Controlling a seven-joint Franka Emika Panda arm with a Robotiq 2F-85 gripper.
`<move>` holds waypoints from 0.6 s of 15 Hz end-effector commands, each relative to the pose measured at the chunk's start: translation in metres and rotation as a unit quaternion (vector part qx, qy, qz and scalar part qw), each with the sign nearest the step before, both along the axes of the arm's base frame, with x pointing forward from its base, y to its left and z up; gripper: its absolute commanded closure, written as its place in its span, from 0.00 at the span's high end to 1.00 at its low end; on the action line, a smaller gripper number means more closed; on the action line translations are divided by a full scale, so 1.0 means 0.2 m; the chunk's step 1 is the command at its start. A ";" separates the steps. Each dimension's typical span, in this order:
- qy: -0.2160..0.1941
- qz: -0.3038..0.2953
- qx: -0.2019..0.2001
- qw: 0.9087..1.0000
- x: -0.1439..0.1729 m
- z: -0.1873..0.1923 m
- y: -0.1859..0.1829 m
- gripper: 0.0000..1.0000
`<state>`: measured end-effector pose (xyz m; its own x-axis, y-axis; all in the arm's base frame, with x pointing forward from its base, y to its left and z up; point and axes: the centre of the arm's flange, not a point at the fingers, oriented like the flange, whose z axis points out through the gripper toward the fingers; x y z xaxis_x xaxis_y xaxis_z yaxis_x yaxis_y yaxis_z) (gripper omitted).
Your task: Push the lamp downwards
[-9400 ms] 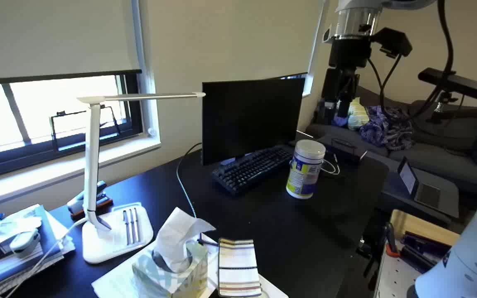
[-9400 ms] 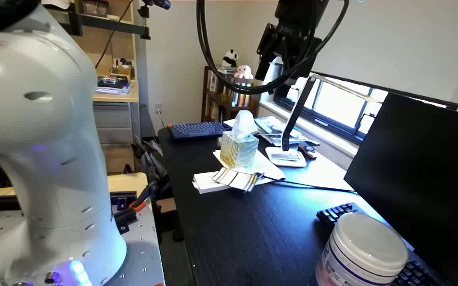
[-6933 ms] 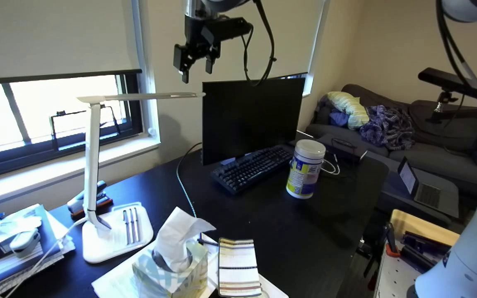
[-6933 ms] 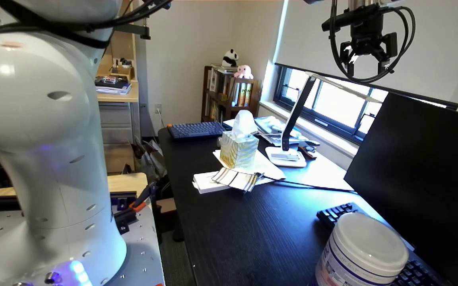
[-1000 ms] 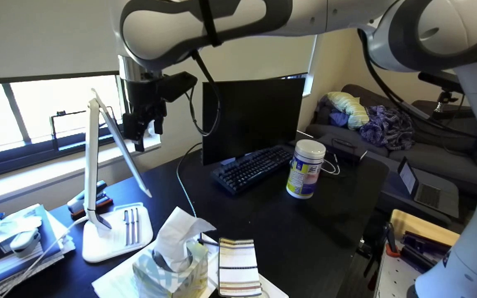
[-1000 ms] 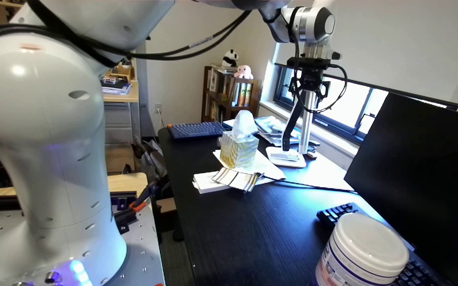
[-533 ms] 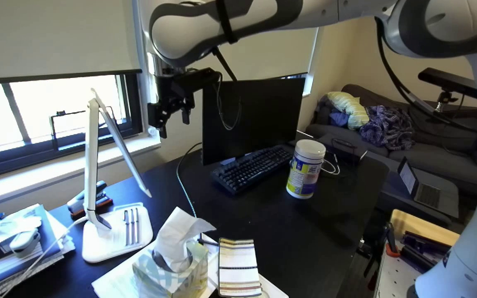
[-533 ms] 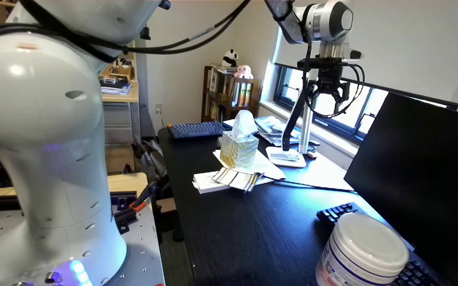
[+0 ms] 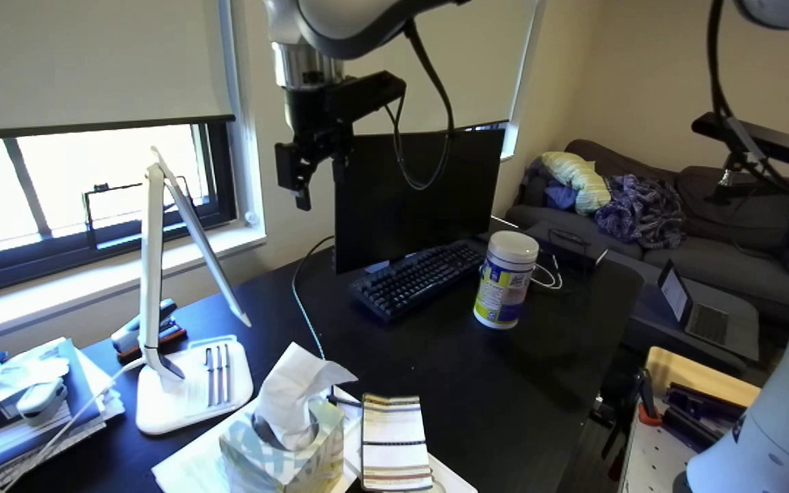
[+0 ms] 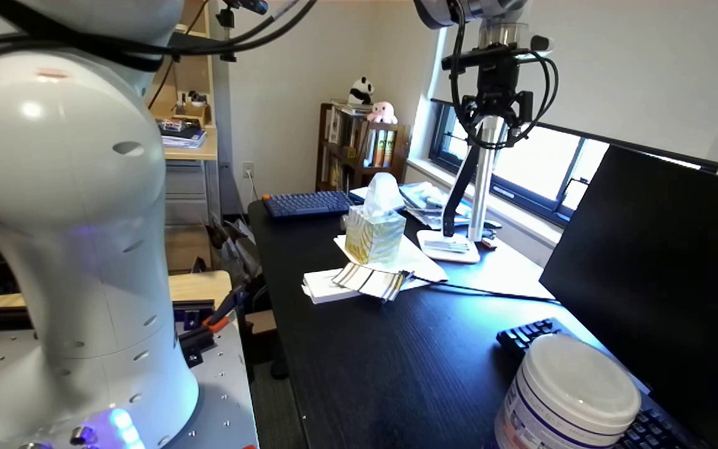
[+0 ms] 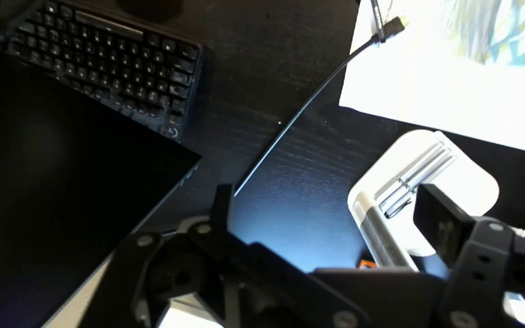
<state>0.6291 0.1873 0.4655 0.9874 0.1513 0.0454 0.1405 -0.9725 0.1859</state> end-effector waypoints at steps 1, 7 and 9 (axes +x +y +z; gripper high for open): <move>-0.007 0.022 -0.029 0.999 -0.44 0.08 -0.06 1.00; -0.033 0.016 0.041 0.998 -0.76 0.18 -0.14 1.00; -0.015 -0.014 0.086 0.996 -0.86 0.19 -0.19 1.00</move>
